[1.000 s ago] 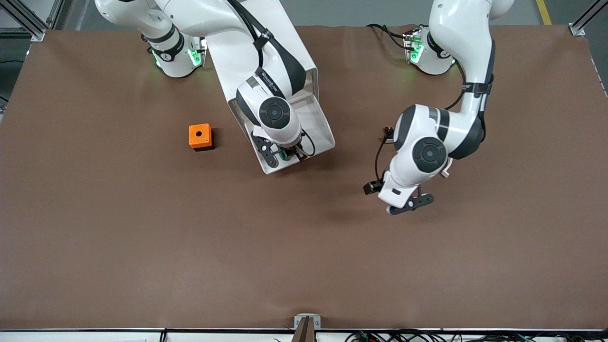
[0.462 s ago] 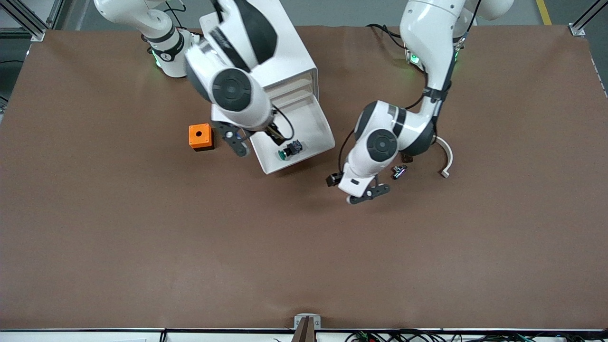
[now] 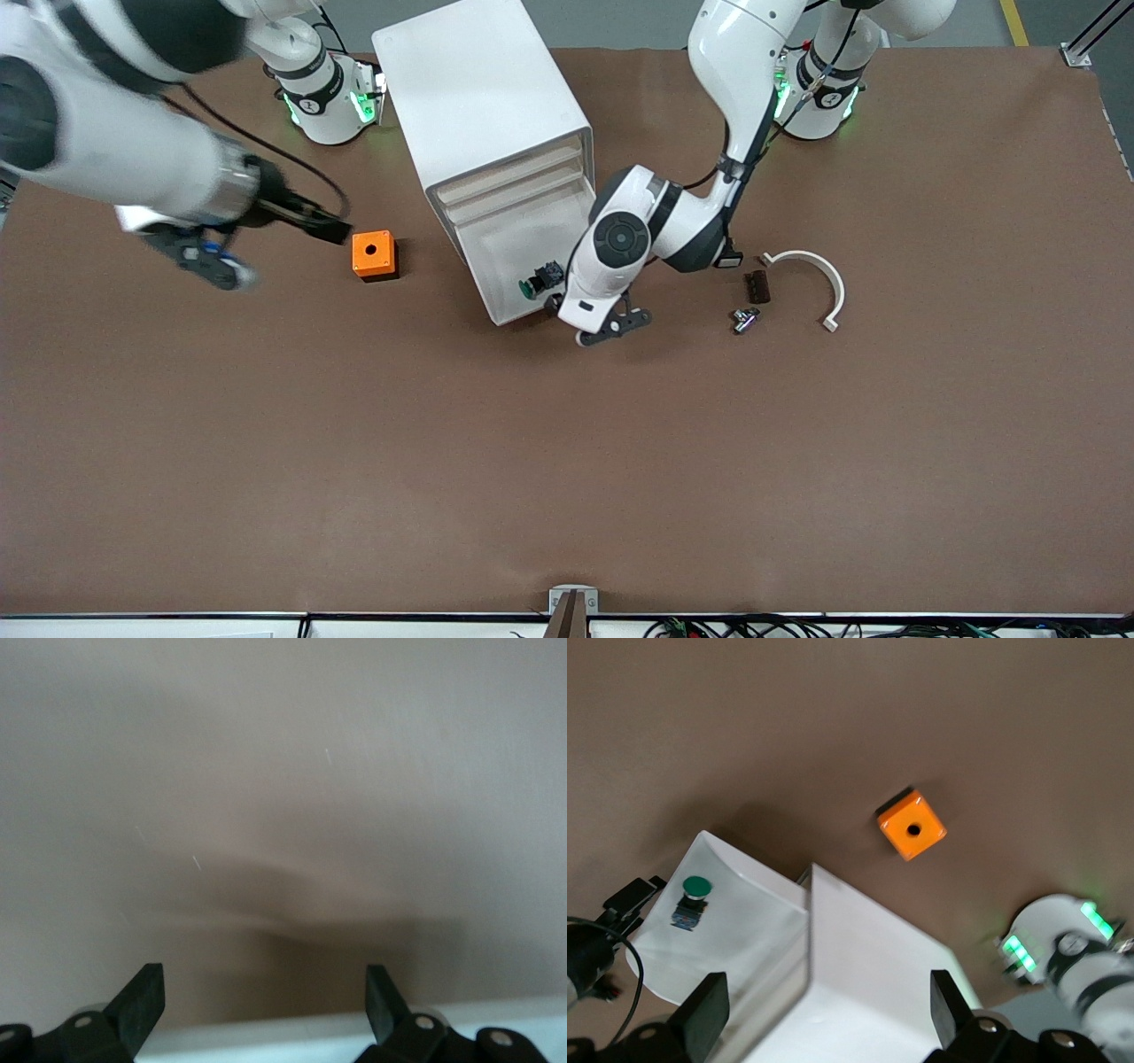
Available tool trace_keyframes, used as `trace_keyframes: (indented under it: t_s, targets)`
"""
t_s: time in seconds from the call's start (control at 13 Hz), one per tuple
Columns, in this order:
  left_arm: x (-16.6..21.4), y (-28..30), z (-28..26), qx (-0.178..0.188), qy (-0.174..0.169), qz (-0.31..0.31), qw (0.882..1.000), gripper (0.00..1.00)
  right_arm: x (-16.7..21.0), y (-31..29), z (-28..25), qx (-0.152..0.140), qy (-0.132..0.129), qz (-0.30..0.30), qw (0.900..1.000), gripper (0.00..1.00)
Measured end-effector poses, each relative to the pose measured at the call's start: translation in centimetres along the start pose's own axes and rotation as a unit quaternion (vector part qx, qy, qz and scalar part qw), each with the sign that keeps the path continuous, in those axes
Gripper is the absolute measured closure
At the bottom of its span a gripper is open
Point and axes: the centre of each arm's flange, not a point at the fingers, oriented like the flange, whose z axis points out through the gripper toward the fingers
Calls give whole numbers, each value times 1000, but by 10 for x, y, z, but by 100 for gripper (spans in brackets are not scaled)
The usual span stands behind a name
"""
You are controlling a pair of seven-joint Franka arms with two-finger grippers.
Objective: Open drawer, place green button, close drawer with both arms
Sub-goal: 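Push the drawer shut with the left gripper while the right gripper withdraws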
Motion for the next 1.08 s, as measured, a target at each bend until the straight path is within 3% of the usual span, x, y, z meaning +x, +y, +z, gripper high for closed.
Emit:
trace_keyframes:
  t_s: [0.54, 0.77, 1.08]
  targets:
    - [-104, 30, 38, 2, -81, -14, 997, 0, 78, 186, -34, 11, 40, -144, 989, 0]
    - [-128, 34, 48, 3, -107, -12, 994, 0, 78, 192, -48, 2, 69, -156, 985, 0]
    - [-127, 32, 56, 4, -114, -24, 993, 0, 64, 174, -67, 1, 94, -175, 980, 0]
